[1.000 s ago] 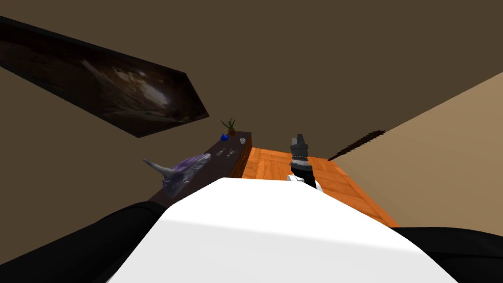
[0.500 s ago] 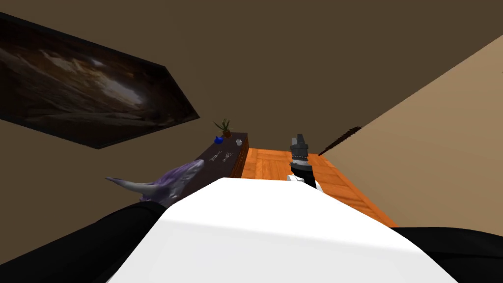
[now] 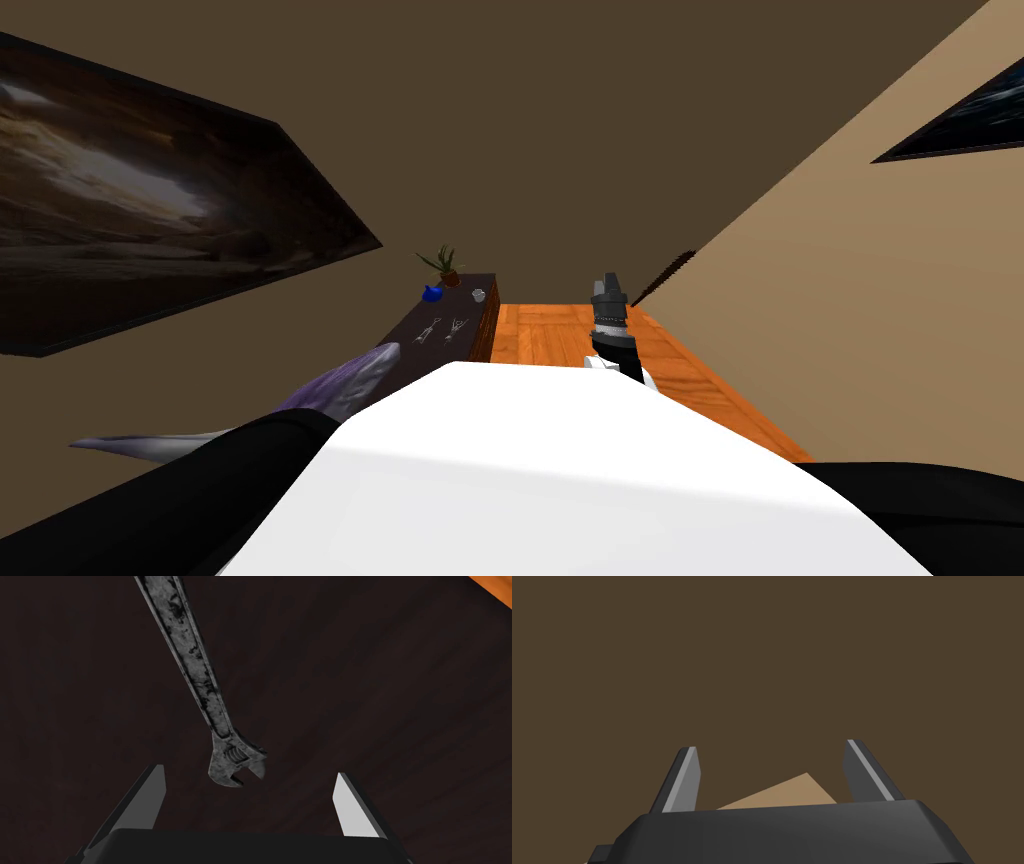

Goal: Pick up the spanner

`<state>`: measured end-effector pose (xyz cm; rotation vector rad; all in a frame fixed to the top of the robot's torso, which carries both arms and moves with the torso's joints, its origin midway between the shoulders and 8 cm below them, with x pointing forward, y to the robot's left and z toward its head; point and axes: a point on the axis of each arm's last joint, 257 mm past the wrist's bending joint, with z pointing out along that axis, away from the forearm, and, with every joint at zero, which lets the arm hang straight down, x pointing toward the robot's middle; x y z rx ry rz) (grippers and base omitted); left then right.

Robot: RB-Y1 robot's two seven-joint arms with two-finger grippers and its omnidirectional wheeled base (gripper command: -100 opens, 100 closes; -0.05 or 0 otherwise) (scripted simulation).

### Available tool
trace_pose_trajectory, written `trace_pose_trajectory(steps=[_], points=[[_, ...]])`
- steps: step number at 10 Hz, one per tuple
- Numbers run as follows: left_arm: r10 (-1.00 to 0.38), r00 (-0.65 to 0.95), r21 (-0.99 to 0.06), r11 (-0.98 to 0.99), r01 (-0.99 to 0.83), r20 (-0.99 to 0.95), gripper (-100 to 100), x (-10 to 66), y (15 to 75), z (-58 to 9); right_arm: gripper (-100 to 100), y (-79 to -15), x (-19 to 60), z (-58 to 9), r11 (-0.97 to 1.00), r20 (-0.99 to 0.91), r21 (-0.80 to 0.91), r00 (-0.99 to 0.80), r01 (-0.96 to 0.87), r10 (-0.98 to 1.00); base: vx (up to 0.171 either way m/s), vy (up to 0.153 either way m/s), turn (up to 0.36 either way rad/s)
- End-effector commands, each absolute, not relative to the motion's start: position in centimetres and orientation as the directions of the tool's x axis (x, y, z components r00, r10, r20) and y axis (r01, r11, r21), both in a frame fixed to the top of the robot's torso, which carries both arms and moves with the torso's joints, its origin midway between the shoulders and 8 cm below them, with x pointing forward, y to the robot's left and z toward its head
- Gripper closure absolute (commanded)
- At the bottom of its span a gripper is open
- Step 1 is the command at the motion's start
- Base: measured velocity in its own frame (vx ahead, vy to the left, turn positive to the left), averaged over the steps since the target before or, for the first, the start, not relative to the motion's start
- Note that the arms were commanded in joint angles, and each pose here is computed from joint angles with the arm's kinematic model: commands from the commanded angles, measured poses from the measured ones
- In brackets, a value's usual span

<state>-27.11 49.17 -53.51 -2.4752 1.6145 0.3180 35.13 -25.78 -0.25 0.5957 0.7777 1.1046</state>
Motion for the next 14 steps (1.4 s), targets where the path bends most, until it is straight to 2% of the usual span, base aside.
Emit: trace_pose_trajectory(steps=[1, 2, 3, 7, 12, 13, 14], points=[[-0.880, 0.391, -0.025, -0.400, -0.916, -0.268, -100, -27.1, 49.2, -53.5, 0, -25.8, 35.1, -0.3, 0.346, -0.251, 0.759, 0.242, -0.552, 0.937, 0.023, 0.033, -0.036], [-0.879, 0.393, -0.021, -0.403, -0.915, -0.268, 0, -27.2, 49.1, -53.5, 0, -25.8, 35.1, -0.3, 0.346, -0.251, 0.759, 0.242, -0.552, 0.937, 0.005, 0.007, 0.004], [-0.863, 0.430, -0.022, -0.440, -0.898, -0.264, -100, -26.9, 49.2, -54.2, 0, -25.8, 35.1, -0.3, 0.345, -0.251, 0.759, 0.242, -0.552, 0.937, -0.065, -0.019, -0.308], [-0.826, 0.500, -0.022, -0.512, -0.859, -0.260, -100, -26.2, 49.6, -55.3, 0, -25.8, 35.1, -0.2, 0.345, -0.251, 0.759, 0.242, -0.553, 0.937, -0.151, -0.060, -0.216], [-0.791, 0.552, -0.025, -0.566, -0.824, -0.263, -100, -25.6, 50.2, -56.0, 0, -25.8, 35.1, -0.2, 0.345, -0.251, 0.759, 0.242, -0.553, 0.937, -0.104, -0.065, -0.175], [-0.789, 0.556, -0.026, -0.570, -0.821, -0.264, 100, -25.6, 50.3, -56.1, 0, -25.8, 35.1, -0.3, 0.345, -0.251, 0.759, 0.242, -0.552, 0.937, -0.009, -0.006, 0.010], [-0.789, 0.555, -0.025, -0.570, -0.821, -0.264, 100, -25.6, 50.2, -56.0, 0, -25.8, 35.1, -0.3, 0.346, -0.251, 0.759, 0.242, -0.552, 0.937, 0.000, 0.000, 0.000]])
